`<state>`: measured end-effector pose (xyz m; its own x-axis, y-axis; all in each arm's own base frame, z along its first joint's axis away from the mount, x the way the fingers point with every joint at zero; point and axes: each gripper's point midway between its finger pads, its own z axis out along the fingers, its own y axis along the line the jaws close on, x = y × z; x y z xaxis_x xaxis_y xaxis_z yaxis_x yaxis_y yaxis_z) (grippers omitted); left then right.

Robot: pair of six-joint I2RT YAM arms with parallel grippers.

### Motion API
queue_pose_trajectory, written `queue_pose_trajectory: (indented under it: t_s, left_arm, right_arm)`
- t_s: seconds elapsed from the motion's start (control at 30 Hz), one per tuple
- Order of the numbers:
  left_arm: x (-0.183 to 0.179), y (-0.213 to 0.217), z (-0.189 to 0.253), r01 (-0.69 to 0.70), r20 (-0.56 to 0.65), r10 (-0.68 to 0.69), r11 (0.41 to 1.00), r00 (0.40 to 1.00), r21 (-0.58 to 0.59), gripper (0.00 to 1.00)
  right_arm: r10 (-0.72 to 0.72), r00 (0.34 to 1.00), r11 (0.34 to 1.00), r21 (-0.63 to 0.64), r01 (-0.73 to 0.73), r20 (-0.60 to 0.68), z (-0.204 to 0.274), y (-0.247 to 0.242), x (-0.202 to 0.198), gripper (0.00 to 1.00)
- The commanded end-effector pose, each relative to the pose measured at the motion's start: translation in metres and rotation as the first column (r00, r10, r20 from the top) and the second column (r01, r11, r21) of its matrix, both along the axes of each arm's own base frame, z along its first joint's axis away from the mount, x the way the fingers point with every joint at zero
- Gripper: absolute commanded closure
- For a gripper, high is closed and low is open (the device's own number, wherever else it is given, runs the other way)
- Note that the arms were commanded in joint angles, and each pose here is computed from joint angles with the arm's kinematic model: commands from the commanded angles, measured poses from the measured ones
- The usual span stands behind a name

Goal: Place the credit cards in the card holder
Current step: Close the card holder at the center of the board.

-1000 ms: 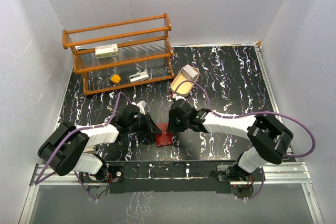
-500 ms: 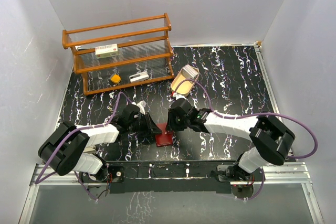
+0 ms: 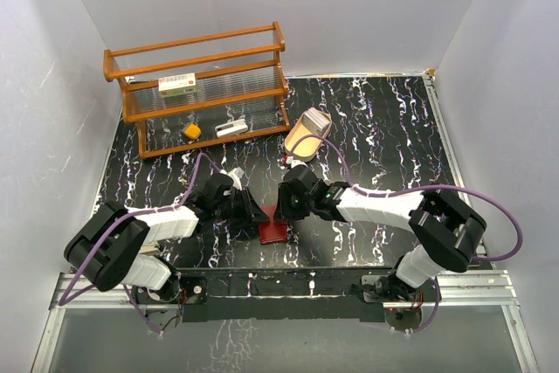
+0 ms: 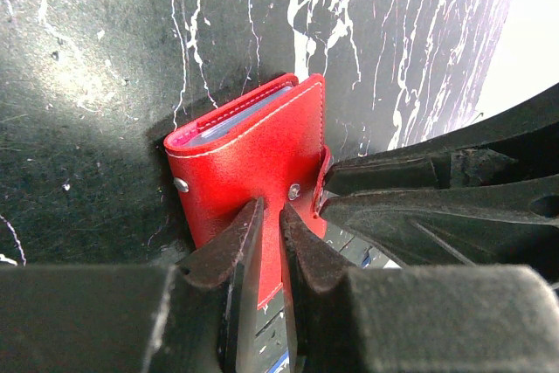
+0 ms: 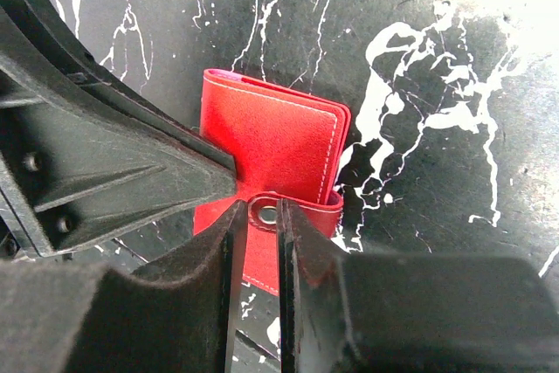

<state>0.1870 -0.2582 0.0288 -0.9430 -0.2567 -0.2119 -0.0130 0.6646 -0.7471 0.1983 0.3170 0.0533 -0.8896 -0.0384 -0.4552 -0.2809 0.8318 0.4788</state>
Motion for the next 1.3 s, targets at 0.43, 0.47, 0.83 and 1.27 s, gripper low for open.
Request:
queue_pose_trajectory:
  t_s: [0.43, 0.47, 0.83, 1.27]
  left_arm:
    - [-0.009, 0.01, -0.021, -0.004, -0.047, 0.008, 0.997, 0.999, 0.079, 0.86]
    - [-0.009, 0.01, -0.02, -0.004, -0.047, 0.007, 0.997, 0.999, 0.079, 0.86]
    - [-0.01, 0.008, -0.021, 0.0, -0.051, 0.004, 0.997, 0.999, 0.071, 0.86]
    - [-0.011, 0.008, -0.022, 0.004, -0.054, 0.0, 0.998, 0.999, 0.07, 0.87]
  right_arm:
    - [-0.001, 1.0, 0.999, 0.035, 0.001, 0.002, -0.002, 0.006, 0.0, 0.85]
    - [-0.002, 1.0, 0.999, 0.033, 0.001, 0.005, -0.002, 0.006, 0.0, 0.85]
    - [0.012, 1.0, 1.0, 0.029, -0.012, 0.006, -0.004, 0.009, -0.001, 0.89]
    - [0.025, 1.0, 0.996, -0.09, -0.026, -0.017, -0.022, 0.001, -0.005, 0.92]
